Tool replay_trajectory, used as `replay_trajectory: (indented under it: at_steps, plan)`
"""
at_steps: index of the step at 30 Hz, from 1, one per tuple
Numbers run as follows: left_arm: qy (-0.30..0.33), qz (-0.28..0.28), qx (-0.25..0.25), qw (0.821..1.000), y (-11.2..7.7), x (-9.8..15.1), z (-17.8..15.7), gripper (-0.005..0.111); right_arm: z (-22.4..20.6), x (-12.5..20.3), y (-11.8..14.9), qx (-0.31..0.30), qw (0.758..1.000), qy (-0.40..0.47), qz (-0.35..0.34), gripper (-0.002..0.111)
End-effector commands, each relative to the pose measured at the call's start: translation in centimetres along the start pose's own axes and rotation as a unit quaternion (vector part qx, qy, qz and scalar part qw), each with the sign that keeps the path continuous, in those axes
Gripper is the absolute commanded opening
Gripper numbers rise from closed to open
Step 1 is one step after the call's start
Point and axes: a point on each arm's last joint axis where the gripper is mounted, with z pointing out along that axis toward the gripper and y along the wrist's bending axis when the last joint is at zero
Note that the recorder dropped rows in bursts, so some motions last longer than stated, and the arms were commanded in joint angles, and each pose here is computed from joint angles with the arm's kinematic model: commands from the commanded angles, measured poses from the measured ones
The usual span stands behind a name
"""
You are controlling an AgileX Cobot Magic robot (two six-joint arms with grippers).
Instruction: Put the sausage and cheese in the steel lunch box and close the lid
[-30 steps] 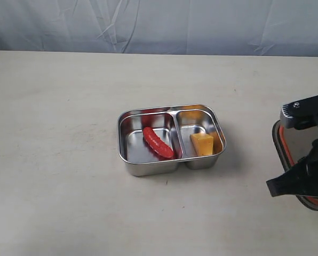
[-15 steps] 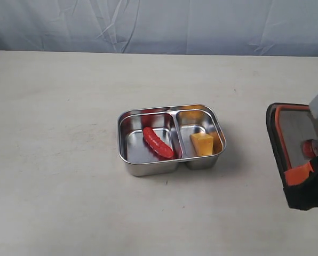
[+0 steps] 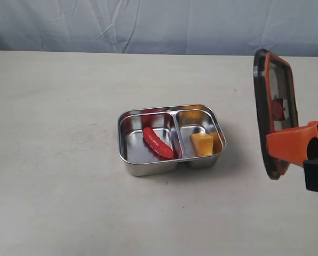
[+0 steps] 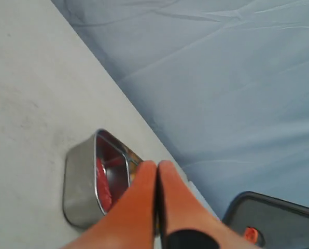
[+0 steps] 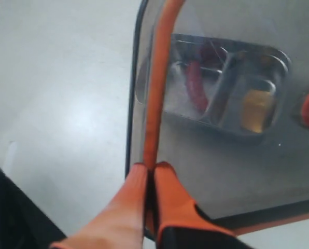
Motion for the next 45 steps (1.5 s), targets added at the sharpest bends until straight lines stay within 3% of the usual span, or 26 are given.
replay_trajectory:
  at_steps: [1, 6, 11, 15, 17, 21, 22, 24, 27, 30, 35, 38, 42, 45]
  plan:
    - [0.041, -0.065, 0.023, 0.997, -0.4, 0.7, -0.1, 0.000, -0.4, -0.7, 1.0, -0.050, 0.998, -0.039, -0.011, -0.001]
    - [0.033, -0.134, 0.046, 0.989, -0.8, 0.5, -0.1, 0.000, -0.5, -0.7, 1.6, -0.081, 0.995, -0.039, -0.030, -0.001]
    - [0.053, -0.115, 0.061, 0.990, -1.1, 0.9, -0.1, 0.000, -0.6, -0.9, 2.1, -0.110, 0.992, -0.054, -0.036, -0.001]
    - [0.067, -0.133, 0.126, 0.981, -2.3, 0.9, -0.4, 0.000, -0.9, -1.3, 2.9, -0.155, 0.984, -0.077, -0.034, -0.001]
    - [0.068, -0.104, 0.141, 0.982, -3.1, 0.8, -0.6, 0.000, -1.0, -1.5, 3.2, -0.173, 0.981, -0.087, -0.031, -0.001]
    - [-0.012, -0.020, 0.197, 0.980, -8.0, -2.0, -2.2, 0.000, -1.3, -1.6, 3.8, -0.207, 0.973, -0.092, -0.032, -0.001]
    - [-0.032, 0.025, 0.201, 0.979, -9.4, -2.8, -2.4, 0.000, -1.4, -1.6, 4.0, -0.218, 0.971, -0.093, -0.030, -0.001]
    - [-0.008, 0.076, 0.193, 0.978, -10.5, -3.1, -1.3, 0.000, -1.5, -1.6, 4.3, -0.235, 0.967, -0.096, -0.035, -0.001]
    - [0.118, 0.118, 0.164, 0.972, -11.0, -2.6, 3.1, 0.000, -1.8, -1.6, 4.8, -0.263, 0.959, -0.097, -0.039, -0.001]
    - [0.192, 0.147, 0.143, 0.960, -11.0, -3.0, 7.5, 0.000, -2.0, -1.3, 5.1, -0.287, 0.953, -0.084, -0.049, -0.001]
    - [0.306, 0.137, 0.199, 0.921, -11.7, -2.9, 12.2, 0.000, -2.2, -0.7, 5.5, -0.313, 0.946, -0.058, -0.069, -0.001]
    - [0.332, 0.124, 0.211, 0.911, -11.4, -3.1, 13.7, 0.000, -2.2, -0.5, 5.6, -0.318, 0.944, -0.050, -0.076, -0.001]
    - [0.306, 0.129, 0.193, 0.923, -10.4, -4.4, 14.3, 0.000, -2.5, -0.1, 5.9, -0.338, 0.934, -0.042, -0.103, -0.001]
    - [0.296, 0.142, 0.218, 0.919, -9.9, -5.6, 14.1, 0.000, -2.8, 0.0, 6.4, -0.367, 0.920, -0.049, -0.131, -0.001]
